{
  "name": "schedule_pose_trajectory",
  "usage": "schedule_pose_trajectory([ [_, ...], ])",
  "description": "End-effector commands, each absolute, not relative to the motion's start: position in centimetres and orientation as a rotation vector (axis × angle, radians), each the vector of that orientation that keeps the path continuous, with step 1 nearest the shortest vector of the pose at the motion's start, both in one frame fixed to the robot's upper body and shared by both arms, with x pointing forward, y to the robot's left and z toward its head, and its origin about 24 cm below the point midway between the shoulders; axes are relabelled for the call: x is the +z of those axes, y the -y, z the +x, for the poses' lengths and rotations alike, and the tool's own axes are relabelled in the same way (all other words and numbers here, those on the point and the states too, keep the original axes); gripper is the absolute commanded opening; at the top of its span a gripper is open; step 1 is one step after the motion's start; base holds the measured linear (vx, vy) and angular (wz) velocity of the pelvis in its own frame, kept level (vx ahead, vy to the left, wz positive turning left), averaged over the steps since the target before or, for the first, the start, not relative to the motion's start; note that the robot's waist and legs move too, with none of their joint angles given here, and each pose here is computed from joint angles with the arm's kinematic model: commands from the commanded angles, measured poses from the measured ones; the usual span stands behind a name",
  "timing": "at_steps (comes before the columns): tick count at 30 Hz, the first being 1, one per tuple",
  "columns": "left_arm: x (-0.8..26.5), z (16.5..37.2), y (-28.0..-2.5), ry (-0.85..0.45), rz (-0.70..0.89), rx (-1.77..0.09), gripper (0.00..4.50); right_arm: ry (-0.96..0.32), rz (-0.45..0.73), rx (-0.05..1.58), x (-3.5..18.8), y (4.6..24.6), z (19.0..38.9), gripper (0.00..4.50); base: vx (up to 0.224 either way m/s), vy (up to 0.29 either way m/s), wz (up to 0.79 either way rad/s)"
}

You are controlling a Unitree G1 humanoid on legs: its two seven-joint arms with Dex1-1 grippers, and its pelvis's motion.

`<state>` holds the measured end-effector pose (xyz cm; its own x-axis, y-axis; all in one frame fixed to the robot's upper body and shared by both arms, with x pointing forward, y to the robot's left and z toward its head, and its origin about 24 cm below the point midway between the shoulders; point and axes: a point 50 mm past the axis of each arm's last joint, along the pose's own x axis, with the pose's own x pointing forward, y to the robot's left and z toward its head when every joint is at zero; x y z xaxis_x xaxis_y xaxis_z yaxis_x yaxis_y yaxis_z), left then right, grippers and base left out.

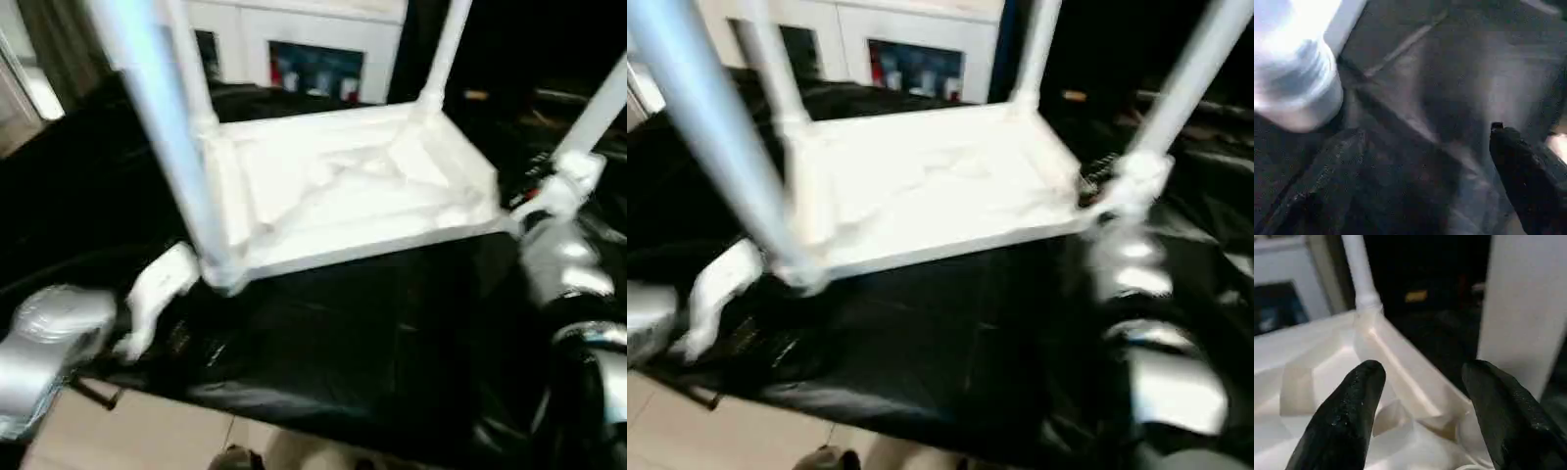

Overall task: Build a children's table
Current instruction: Rotate leg to tighten

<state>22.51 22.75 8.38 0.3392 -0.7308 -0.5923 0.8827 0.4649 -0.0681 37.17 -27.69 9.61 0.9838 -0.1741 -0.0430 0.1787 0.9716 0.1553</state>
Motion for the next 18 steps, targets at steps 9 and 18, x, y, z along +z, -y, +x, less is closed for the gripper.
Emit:
schedule_pose_trajectory([
  [9, 10.2, 21.5, -27.8, -0.598, 0.305, -0.913, 4.45, -0.078, 0.052, 0.172, 6.3, 23.4, 36.0, 2.99, 0.0, 0.0, 0.0],
  [18, 12.1, 23.7, -27.1, -0.254, 0.138, -0.86, 4.5, -0.085, 0.073, 0.012, 3.8, 23.0, 34.2, 3.25, 0.0, 0.0, 0.0],
])
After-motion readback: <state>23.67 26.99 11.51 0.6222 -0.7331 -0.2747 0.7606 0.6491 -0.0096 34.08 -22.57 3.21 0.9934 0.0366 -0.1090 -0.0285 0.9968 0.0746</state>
